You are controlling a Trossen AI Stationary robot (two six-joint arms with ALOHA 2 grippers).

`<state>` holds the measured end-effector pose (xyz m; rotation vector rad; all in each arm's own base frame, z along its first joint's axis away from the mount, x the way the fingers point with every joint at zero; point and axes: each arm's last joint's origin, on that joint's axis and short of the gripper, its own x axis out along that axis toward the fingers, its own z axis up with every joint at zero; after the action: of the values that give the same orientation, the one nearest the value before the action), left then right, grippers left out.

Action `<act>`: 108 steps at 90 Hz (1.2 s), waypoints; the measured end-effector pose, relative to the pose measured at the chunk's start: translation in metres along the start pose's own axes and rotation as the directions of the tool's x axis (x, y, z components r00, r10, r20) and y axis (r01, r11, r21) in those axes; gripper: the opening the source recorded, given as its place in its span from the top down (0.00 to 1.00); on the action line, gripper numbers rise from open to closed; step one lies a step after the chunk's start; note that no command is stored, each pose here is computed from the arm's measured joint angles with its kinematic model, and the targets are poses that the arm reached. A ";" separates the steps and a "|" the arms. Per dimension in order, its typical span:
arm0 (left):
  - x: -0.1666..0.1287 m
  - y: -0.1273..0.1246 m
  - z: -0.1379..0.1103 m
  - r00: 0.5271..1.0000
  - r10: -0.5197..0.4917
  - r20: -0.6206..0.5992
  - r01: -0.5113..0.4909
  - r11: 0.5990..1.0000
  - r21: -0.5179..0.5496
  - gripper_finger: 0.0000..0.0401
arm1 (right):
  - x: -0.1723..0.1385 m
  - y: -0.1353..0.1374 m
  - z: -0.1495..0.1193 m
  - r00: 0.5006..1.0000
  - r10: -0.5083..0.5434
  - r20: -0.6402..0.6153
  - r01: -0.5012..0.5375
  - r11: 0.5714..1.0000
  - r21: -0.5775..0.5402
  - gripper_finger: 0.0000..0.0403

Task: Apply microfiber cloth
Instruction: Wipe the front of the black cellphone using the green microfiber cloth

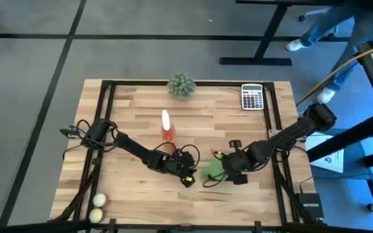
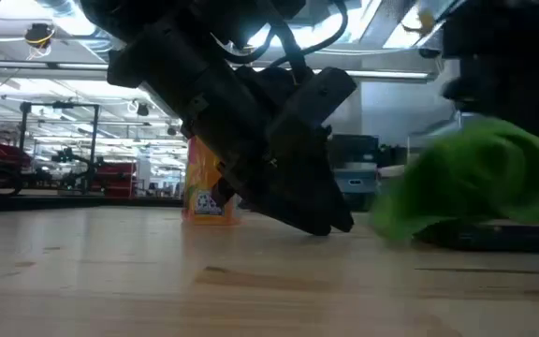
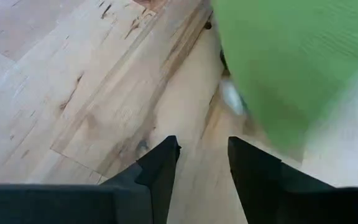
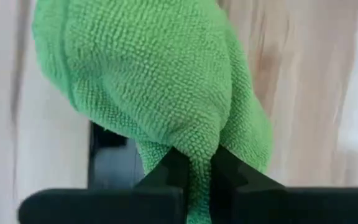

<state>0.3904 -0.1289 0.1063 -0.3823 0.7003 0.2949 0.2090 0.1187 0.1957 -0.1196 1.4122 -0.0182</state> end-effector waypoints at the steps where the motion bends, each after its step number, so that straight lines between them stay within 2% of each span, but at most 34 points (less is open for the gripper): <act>1: 0.000 0.000 0.000 1.000 0.000 0.000 0.000 1.000 0.000 0.67 | -0.001 0.000 -0.002 1.000 -0.006 -0.011 0.006 1.000 0.004 0.98; 10: 0.000 -0.001 0.000 1.000 -0.003 -0.001 0.003 1.000 0.004 0.67 | -0.007 0.007 -0.021 0.996 -0.049 -0.075 0.051 0.998 0.029 0.98; 23: 0.000 -0.001 0.000 1.000 -0.010 0.006 0.010 1.000 0.002 0.67 | -0.013 0.017 -0.043 0.995 -0.060 -0.085 0.067 0.994 0.083 0.98; 44: 0.000 -0.004 0.001 0.999 -0.039 0.026 0.039 0.999 0.011 0.67 | 0.021 0.032 -0.082 0.996 -0.051 -0.075 0.064 0.983 0.171 0.98; 51: -0.001 -0.005 0.000 0.999 -0.042 0.026 0.041 0.999 0.013 0.67 | 0.030 0.032 -0.096 0.990 -0.057 -0.130 0.088 0.964 0.250 0.98; 58: -0.001 -0.005 0.001 0.999 -0.044 0.027 0.043 0.999 0.015 0.67 | 0.033 0.029 -0.106 0.978 -0.070 -0.197 0.138 0.924 0.356 0.97; 66: -0.001 -0.005 0.001 0.999 -0.044 0.027 0.044 0.999 0.014 0.67 | 0.030 0.026 -0.111 0.957 -0.104 -0.269 0.221 0.863 0.454 0.94; 69: -0.001 -0.005 0.001 0.999 -0.047 0.025 0.047 0.999 0.014 0.67 | 0.027 0.023 -0.113 0.943 -0.127 -0.308 0.264 0.849 0.457 0.92; 84: 0.000 -0.005 0.002 0.998 -0.053 0.025 0.053 0.999 0.010 0.67 | 0.015 0.029 -0.107 0.949 -0.095 -0.300 0.227 0.868 0.441 0.80; 95: -0.001 -0.006 0.001 0.998 -0.055 0.024 0.055 0.998 0.010 0.67 | 0.008 0.033 -0.100 0.960 -0.072 -0.271 0.179 0.901 0.395 0.74; 108: -0.001 -0.006 0.001 0.998 -0.064 0.017 0.064 0.998 0.009 0.67 | 0.003 0.034 -0.098 0.961 -0.085 -0.261 0.192 0.888 0.418 0.68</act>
<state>0.3930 -0.1339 0.1091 -0.3928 0.6707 0.2343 0.1107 0.1446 0.1742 0.1636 1.6012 -0.4860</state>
